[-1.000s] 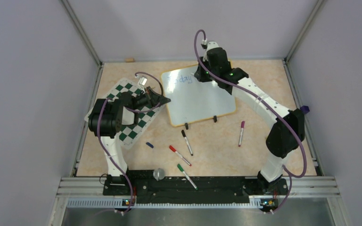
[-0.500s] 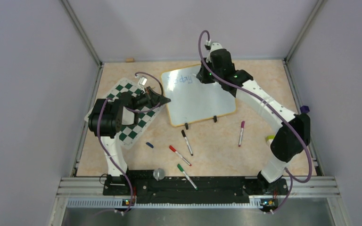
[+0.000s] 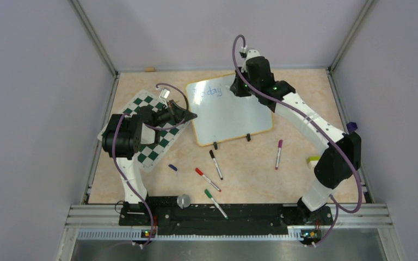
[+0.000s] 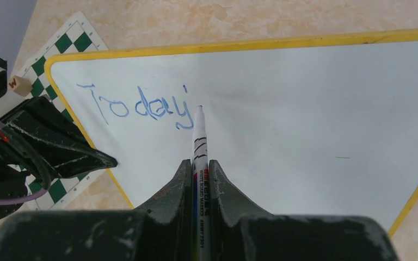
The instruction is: Write a sentence on the whiteboard
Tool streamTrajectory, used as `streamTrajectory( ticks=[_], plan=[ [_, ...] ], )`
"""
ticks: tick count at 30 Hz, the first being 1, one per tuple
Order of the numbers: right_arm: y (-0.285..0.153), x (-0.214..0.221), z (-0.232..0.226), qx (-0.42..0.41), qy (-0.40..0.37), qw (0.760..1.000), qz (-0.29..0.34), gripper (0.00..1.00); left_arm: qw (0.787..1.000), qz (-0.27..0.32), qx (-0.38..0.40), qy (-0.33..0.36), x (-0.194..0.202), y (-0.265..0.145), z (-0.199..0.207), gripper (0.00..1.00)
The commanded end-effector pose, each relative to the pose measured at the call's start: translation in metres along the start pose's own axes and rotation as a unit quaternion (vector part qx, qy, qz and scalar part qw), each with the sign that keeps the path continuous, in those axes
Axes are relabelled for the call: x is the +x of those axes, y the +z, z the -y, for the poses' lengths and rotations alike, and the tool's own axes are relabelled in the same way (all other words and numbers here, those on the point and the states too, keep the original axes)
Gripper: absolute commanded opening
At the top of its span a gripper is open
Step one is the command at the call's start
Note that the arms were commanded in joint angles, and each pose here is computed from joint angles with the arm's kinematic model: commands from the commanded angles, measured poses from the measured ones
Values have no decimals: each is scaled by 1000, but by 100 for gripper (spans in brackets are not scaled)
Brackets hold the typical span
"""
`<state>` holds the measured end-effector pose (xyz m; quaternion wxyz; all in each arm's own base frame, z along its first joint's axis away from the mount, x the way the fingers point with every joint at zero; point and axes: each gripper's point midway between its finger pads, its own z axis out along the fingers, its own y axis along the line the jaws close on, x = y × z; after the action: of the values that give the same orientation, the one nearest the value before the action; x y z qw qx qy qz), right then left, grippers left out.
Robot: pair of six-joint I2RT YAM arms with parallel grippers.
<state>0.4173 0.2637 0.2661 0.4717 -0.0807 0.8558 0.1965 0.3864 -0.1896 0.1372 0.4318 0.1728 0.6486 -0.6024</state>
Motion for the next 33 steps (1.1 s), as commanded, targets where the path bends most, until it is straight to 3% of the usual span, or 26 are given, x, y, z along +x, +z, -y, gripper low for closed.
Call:
streamTrajectory(
  ticks=[1,33],
  plan=[
    [3,-19,0,1,-2,1000,19,0,995,20,19,100,-18,1,8,0],
    [28,-15,-2,2,-4,1000,2,0,994,21,19,103,-18,1,8,0]
  ],
)
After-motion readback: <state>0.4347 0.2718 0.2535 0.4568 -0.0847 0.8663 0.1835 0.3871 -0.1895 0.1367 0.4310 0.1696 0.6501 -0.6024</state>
